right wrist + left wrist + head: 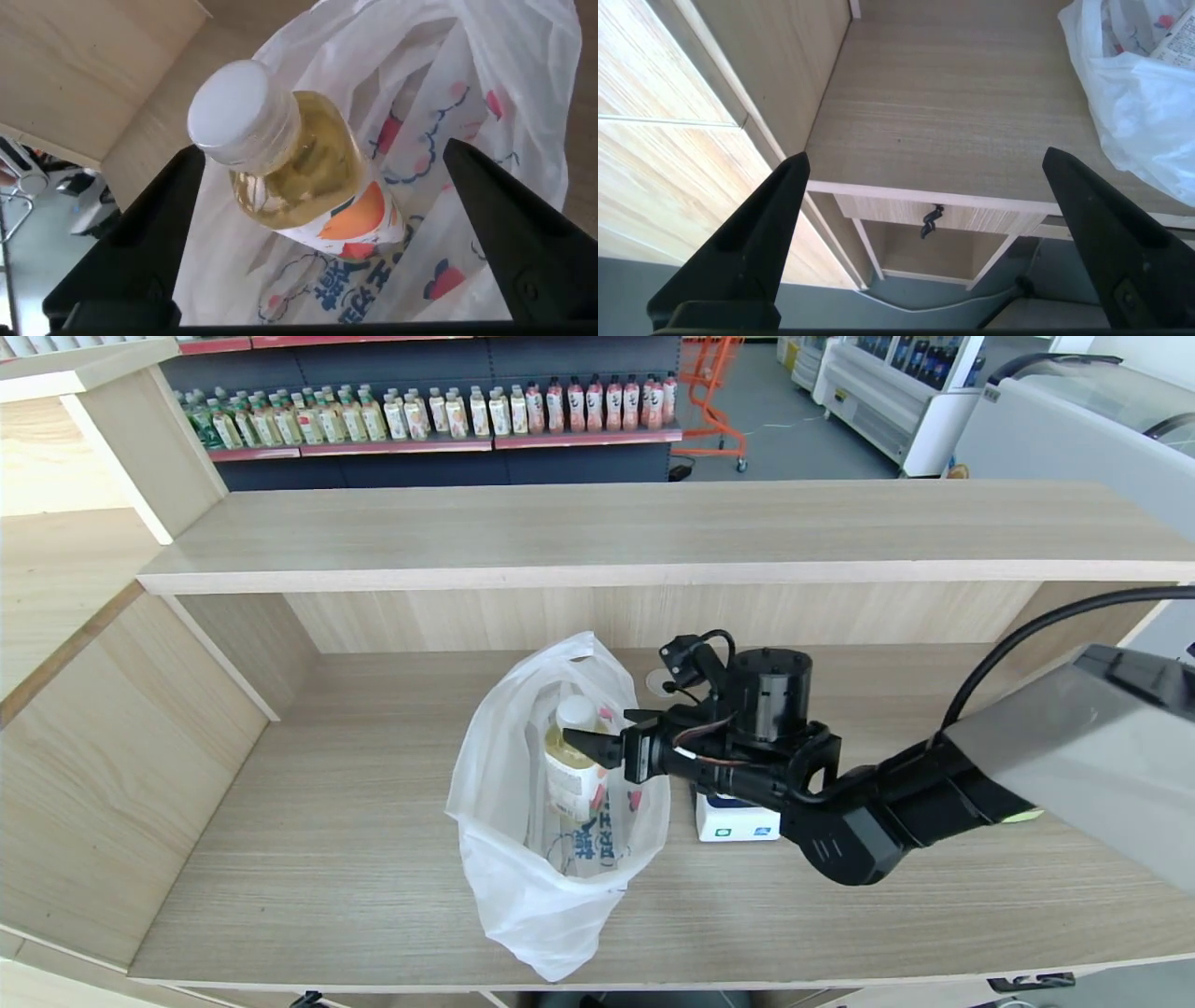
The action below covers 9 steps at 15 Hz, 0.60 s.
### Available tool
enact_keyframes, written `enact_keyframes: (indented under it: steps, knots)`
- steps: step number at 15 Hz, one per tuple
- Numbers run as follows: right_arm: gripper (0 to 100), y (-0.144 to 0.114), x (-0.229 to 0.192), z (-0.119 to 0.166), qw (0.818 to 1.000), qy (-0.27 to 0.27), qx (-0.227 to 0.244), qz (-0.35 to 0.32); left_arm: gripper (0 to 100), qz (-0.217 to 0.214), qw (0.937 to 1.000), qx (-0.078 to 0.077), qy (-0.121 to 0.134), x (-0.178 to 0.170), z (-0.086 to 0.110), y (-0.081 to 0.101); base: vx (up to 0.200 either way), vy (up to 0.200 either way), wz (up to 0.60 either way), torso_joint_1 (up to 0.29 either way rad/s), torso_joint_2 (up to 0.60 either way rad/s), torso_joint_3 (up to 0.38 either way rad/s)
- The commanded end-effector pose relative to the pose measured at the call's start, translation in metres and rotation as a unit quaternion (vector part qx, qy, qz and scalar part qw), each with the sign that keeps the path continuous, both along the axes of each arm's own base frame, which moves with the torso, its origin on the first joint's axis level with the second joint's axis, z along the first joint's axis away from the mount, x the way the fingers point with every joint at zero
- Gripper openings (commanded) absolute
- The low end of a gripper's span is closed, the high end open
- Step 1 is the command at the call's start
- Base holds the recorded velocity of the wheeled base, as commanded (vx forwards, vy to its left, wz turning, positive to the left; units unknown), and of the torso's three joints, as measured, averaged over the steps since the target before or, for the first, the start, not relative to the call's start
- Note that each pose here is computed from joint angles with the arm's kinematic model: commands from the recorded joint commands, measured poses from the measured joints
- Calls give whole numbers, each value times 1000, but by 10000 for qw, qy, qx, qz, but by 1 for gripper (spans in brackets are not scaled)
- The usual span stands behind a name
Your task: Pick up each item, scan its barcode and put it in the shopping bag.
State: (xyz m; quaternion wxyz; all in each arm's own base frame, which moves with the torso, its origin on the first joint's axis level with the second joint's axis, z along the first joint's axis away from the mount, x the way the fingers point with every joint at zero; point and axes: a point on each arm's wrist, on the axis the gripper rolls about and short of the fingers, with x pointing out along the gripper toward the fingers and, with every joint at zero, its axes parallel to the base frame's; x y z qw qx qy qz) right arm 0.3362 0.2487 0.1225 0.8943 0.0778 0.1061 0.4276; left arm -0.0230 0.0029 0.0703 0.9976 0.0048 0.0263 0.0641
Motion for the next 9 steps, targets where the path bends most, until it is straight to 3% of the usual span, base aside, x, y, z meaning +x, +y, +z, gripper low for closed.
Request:
enact_keyframes:
  steps: [1,3,9]
  knots:
    - [100,-21,-13,25,9998,-11,171,-57,100,9,10000,0,-1,0,0,0,0,0,0,0,0,0]
    - [100,-48,-29,38,9992,147,275,-262,100,2,10000,0,-1,0,0,0,0,0,0,0,0,0]
    - [100,-86,-53,60,9960,324,632,-541,100,1,10000,8,0,0,0,0,0,0,0,0,0,0]
